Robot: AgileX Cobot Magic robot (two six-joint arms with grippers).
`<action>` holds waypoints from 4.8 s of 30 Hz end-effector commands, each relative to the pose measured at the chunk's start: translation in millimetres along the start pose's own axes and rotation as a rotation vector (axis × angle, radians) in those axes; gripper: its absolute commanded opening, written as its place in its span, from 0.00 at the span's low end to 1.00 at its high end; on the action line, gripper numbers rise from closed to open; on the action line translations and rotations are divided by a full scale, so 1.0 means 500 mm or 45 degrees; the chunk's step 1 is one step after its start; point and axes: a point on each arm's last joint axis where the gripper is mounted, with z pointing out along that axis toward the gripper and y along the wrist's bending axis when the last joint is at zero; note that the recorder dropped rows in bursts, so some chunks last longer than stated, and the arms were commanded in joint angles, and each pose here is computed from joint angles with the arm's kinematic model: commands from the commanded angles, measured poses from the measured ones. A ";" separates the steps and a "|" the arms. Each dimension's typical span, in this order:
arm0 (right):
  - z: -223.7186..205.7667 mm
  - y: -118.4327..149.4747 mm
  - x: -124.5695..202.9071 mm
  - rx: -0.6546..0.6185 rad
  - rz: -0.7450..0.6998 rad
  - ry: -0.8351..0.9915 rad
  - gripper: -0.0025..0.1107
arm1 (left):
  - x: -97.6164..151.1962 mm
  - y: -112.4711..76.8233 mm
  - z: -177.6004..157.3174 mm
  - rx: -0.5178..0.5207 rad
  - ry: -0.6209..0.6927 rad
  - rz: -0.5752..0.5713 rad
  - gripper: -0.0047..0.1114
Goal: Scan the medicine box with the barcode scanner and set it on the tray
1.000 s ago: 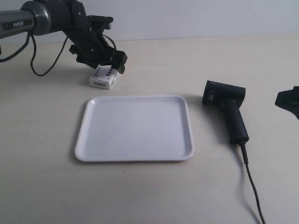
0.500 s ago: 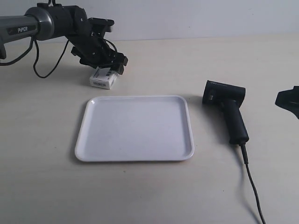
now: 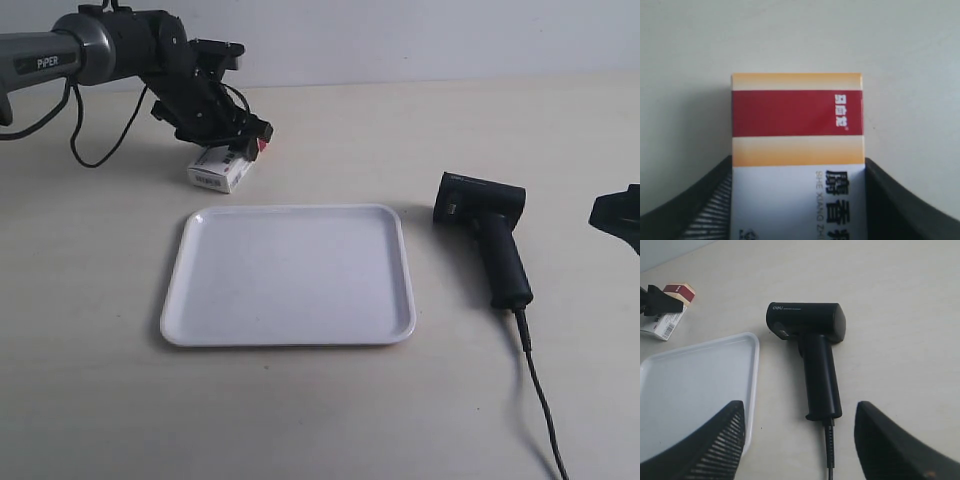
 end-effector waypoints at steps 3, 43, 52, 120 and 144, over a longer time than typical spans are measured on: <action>0.001 0.001 -0.005 0.003 -0.024 -0.013 0.56 | -0.013 -0.013 -0.057 0.001 0.041 0.033 0.04; 0.438 -0.026 -0.117 0.113 0.009 0.823 0.64 | 0.104 -0.137 -0.371 0.122 -0.137 0.101 0.04; 0.472 -0.035 -0.112 0.120 0.013 0.855 0.64 | 0.121 -0.144 -0.380 0.166 -0.160 0.108 0.04; 0.270 0.259 -0.046 -0.060 -0.546 0.870 0.02 | 0.159 -0.169 -0.340 0.203 -0.150 0.083 0.04; 0.278 0.253 -0.058 0.003 -0.526 0.790 0.02 | 0.164 -0.169 -0.339 0.205 -0.119 0.093 0.04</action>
